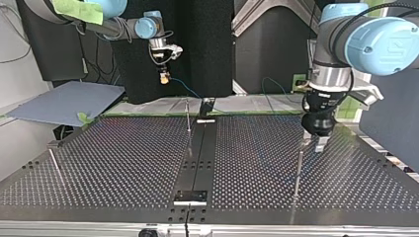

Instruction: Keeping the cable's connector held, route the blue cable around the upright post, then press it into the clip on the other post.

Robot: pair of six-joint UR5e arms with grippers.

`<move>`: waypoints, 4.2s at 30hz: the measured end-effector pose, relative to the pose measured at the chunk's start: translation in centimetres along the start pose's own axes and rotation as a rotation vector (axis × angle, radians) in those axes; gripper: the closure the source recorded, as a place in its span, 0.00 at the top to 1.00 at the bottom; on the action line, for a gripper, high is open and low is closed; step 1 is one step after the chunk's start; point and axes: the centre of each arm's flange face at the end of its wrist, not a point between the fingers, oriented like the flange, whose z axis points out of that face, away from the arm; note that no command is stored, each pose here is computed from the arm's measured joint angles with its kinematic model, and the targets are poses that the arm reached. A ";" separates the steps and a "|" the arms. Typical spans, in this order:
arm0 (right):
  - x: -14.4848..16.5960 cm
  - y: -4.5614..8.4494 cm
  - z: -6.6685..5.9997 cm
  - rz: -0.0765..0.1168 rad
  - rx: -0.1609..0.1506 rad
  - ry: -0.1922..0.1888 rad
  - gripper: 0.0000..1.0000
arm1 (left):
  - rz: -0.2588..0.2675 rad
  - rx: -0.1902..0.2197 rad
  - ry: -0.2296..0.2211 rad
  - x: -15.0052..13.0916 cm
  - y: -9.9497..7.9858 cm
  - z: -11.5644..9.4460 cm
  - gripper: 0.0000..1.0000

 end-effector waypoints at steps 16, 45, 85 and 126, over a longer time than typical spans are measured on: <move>0.0 0.0 0.0 0.001 0.003 -0.001 0.00 | 0.008 0.003 0.006 0.2 -0.1 0.0 1.00; 0.0 0.0 0.0 0.000 0.004 -0.003 0.00 | -0.004 -0.075 0.031 0.5 0.2 -0.5 1.00; 0.0 0.0 0.0 0.002 0.005 -0.004 0.00 | 0.100 0.014 0.014 0.6 -1.9 -0.8 1.00; 0.0 -0.5 0.0 0.002 0.037 0.003 0.00 | 0.263 0.126 -0.041 12.2 -10.3 7.2 1.00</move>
